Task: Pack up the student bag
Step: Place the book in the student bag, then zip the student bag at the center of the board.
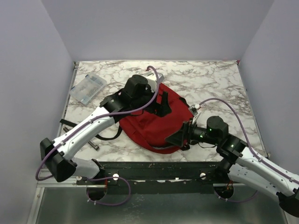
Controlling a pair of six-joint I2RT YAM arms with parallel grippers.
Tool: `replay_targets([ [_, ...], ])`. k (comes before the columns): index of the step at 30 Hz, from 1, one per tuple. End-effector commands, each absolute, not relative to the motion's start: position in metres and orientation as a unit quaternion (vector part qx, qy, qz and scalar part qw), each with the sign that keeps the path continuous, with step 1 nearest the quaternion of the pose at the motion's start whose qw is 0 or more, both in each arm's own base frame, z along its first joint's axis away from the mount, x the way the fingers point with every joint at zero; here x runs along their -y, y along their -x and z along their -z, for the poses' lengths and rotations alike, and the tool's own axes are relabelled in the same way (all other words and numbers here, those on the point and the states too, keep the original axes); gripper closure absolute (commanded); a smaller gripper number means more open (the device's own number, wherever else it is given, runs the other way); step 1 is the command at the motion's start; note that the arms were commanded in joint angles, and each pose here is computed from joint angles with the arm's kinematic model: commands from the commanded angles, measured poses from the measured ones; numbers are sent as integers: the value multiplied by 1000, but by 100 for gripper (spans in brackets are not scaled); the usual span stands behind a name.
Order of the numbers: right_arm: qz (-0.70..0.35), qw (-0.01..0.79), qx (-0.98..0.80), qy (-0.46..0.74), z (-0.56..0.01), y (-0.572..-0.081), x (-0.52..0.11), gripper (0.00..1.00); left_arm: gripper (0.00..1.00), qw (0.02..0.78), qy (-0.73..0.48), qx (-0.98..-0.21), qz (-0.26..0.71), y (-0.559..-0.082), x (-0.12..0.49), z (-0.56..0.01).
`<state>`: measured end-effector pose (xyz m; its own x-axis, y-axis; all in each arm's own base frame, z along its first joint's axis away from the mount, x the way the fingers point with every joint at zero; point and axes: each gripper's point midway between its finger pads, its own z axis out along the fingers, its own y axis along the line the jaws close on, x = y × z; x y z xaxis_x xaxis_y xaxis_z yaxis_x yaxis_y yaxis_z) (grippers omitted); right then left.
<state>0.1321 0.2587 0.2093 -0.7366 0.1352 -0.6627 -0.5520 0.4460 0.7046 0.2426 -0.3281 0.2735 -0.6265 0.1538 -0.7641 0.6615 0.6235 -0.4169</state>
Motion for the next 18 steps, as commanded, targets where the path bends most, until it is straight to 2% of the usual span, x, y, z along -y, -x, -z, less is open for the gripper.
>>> replay_targets([
  [1,-513,277,-799,148,-209,-128,-277,24,8,389,-208,-837,324,-237,276,-281],
  [8,-463,185,-863,84,-161,-134,-320,27,13,408,-59,-852,323,-219,214,-243],
  [11,-440,162,-881,72,-125,-133,-329,32,23,374,16,-861,344,-206,201,-208],
  [14,-445,165,-870,131,-109,-120,-345,39,27,307,67,-882,352,-196,198,-176],
  [17,-452,176,-855,186,-104,-113,-354,58,43,199,120,-902,365,-183,205,-143],
  [18,-450,177,-852,199,-100,-111,-355,70,45,169,128,-905,370,-180,209,-136],
])
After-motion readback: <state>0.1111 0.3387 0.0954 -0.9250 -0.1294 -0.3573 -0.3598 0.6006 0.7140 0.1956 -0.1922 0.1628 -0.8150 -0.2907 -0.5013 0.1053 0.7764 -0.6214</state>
